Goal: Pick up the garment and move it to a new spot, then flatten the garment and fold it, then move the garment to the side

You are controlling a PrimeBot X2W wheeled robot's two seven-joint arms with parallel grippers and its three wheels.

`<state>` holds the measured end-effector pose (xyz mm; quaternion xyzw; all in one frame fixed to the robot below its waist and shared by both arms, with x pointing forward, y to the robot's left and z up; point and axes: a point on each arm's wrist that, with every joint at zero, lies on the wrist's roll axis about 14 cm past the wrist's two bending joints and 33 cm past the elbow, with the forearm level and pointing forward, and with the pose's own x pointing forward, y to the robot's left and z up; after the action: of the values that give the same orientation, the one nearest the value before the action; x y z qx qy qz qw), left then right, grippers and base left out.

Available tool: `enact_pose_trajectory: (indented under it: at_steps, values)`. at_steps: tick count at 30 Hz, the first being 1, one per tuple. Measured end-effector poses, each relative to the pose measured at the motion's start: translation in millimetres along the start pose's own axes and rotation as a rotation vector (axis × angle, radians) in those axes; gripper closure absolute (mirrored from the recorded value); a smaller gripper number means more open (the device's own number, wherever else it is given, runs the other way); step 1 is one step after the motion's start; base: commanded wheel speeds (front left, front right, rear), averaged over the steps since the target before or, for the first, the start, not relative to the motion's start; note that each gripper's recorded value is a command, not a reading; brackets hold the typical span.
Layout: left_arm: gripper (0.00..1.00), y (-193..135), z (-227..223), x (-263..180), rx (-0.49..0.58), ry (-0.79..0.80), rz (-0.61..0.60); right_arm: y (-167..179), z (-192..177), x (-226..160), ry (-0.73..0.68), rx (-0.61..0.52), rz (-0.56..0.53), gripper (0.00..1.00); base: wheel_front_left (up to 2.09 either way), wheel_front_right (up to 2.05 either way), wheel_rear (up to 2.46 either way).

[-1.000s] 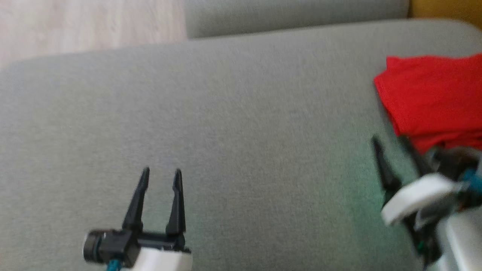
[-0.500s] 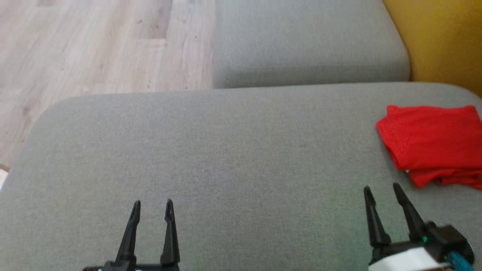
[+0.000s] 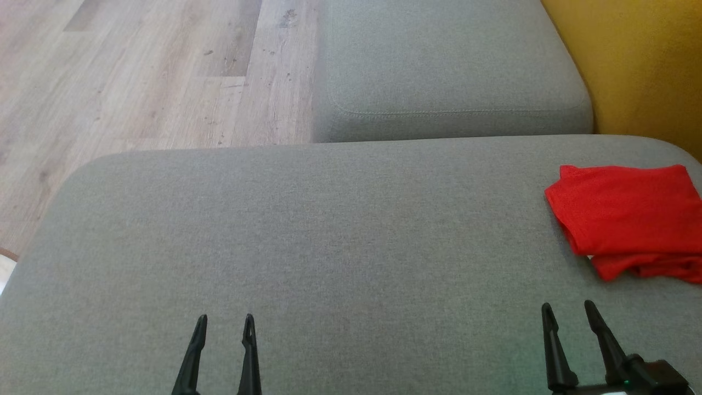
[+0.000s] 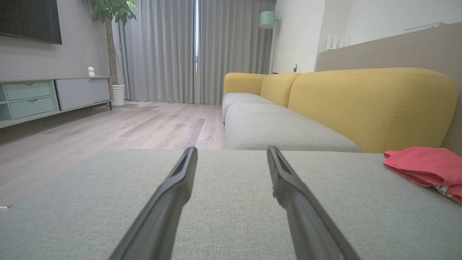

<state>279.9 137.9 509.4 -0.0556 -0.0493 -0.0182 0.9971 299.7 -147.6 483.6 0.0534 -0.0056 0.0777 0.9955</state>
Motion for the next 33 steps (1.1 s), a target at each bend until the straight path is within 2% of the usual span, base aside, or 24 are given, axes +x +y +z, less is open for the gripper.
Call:
enact_pose_trajectory:
  at_steps: [11, 12, 19, 33]
  values:
    - [0.00, -4.2, -0.6, 1.2, 0.008, 0.001, -0.018, 0.2, 0.9, -3.1, -0.006, 0.010, -0.006, 0.00, 0.00, 0.00, 0.00]
    - [1.00, -4.4, -0.4, 1.3, 0.009, 0.000, -0.019, 0.0, 1.0, -3.3, -0.007, 0.013, -0.007, 1.00, 0.00, 0.00, 0.00]
    - [1.00, -1.5, -41.0, -16.7, -0.002, 0.140, -0.005, -4.8, -39.1, -21.5, 0.125, 0.040, -0.033, 1.00, 0.00, 0.00, 0.00]
    - [1.00, 7.7, -48.5, -9.0, -0.167, 0.188, 0.037, -12.7, -40.1, -16.5, 0.129, 0.208, -0.090, 1.00, 0.00, 0.00, 0.00]
